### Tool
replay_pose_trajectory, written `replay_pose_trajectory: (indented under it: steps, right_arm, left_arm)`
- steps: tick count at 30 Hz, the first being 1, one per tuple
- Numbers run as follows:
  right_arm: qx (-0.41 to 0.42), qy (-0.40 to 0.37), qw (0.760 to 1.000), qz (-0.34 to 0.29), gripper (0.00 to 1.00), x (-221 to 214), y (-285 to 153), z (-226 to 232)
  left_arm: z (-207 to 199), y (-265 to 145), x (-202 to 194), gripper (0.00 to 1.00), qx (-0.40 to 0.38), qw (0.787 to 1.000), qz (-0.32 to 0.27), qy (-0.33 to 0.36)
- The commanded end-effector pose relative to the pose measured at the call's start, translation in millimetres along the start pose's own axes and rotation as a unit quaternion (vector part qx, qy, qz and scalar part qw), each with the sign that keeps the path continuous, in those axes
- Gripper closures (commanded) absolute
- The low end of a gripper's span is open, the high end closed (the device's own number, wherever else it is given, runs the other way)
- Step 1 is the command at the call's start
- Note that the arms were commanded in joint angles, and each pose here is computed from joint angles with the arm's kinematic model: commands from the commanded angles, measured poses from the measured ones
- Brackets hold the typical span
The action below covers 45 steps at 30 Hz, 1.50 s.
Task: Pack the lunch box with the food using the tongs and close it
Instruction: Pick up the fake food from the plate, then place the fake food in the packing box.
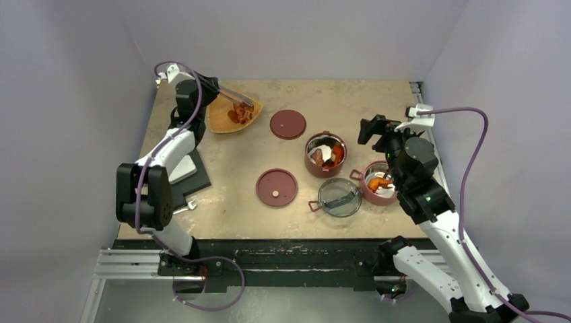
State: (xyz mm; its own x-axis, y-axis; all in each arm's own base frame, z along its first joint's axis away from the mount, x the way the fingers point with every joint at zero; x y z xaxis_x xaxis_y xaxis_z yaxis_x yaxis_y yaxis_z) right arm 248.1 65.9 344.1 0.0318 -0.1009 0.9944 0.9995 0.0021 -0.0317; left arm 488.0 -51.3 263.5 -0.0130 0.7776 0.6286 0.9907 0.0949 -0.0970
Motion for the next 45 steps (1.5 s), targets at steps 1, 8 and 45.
replay_pose_trajectory:
  steps: [1,8,45]
  right_arm:
    - [0.003,0.014,0.999,-0.031,0.07,15.9,-3.9,-0.5]
    - [0.006,0.018,0.998,-0.057,0.07,36.8,-12.9,-2.7]
    - [0.001,0.033,0.994,-0.103,0.07,66.5,-52.0,-19.3]
  left_arm:
    - [-54.0,-39.4,19.5,0.85,-0.099,0.994,-0.006,-0.039]
    - [-119.5,-108.7,-31.8,0.85,-0.186,0.979,0.056,-0.063]
    - [-249.9,-251.3,-346.9,0.82,-0.307,0.927,0.207,-0.055]
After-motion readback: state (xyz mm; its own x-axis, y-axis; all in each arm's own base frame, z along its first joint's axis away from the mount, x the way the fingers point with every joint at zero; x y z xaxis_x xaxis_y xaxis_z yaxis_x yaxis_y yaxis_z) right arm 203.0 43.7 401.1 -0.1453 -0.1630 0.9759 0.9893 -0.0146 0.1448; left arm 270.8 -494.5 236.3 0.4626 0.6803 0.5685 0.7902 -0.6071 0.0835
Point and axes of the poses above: each gripper's point midway between its finger pads, its own y axis out along the fingers, its own z axis along the line the jaws close on, x = y × z, the point moved 5 cm from there along -y, back along the fingers, and after that the axes turned 9 degrees about -y, right-handed, at the moved point
